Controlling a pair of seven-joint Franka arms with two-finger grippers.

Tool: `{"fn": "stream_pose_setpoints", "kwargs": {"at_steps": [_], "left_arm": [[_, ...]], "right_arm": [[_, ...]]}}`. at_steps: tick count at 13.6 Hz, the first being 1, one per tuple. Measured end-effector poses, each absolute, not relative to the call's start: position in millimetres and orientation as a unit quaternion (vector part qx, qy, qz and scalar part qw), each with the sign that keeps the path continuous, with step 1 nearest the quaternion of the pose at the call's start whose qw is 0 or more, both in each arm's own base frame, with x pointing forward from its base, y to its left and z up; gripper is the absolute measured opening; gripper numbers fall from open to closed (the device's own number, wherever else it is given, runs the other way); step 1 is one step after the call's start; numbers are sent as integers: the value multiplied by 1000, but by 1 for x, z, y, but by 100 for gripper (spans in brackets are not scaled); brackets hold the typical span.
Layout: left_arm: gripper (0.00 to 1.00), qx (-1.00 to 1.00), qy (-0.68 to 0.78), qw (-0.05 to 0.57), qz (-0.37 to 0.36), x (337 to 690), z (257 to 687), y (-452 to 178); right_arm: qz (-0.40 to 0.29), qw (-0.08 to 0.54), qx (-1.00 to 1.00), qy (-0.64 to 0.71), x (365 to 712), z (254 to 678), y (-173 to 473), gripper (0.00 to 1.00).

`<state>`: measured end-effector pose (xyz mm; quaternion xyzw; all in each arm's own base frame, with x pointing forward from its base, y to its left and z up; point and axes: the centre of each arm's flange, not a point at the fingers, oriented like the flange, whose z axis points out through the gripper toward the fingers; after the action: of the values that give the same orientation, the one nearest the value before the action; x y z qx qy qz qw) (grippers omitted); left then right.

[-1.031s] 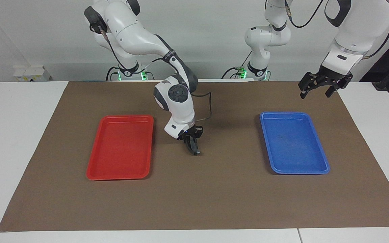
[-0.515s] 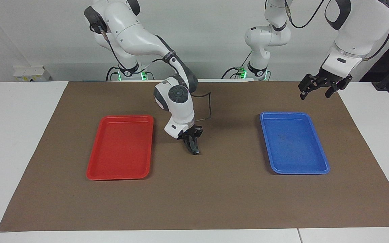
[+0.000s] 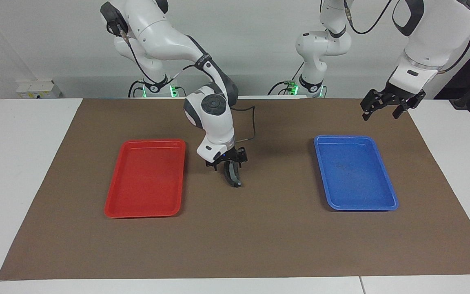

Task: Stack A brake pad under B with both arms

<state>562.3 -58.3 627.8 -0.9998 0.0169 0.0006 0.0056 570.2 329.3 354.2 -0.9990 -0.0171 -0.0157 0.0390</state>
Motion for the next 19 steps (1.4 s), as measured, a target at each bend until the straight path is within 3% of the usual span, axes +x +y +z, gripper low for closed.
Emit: {"fn": "stream_pose_setpoints", "kwargs": {"at_steps": [5, 10, 16, 19], "left_arm": [[100, -1000, 17, 6, 1, 562, 628, -58], [100, -1000, 17, 6, 1, 562, 628, -59], [100, -1000, 18, 6, 1, 562, 628, -59], [100, -1000, 18, 6, 1, 562, 628, -59]], "right_arm": [[16, -30, -999, 1, 583, 453, 202, 100], [51, 0, -999, 5, 563, 535, 43, 100], [71, 11, -997, 16, 517, 598, -17, 100], [64, 15, -998, 23, 513, 612, -36, 100]]}}
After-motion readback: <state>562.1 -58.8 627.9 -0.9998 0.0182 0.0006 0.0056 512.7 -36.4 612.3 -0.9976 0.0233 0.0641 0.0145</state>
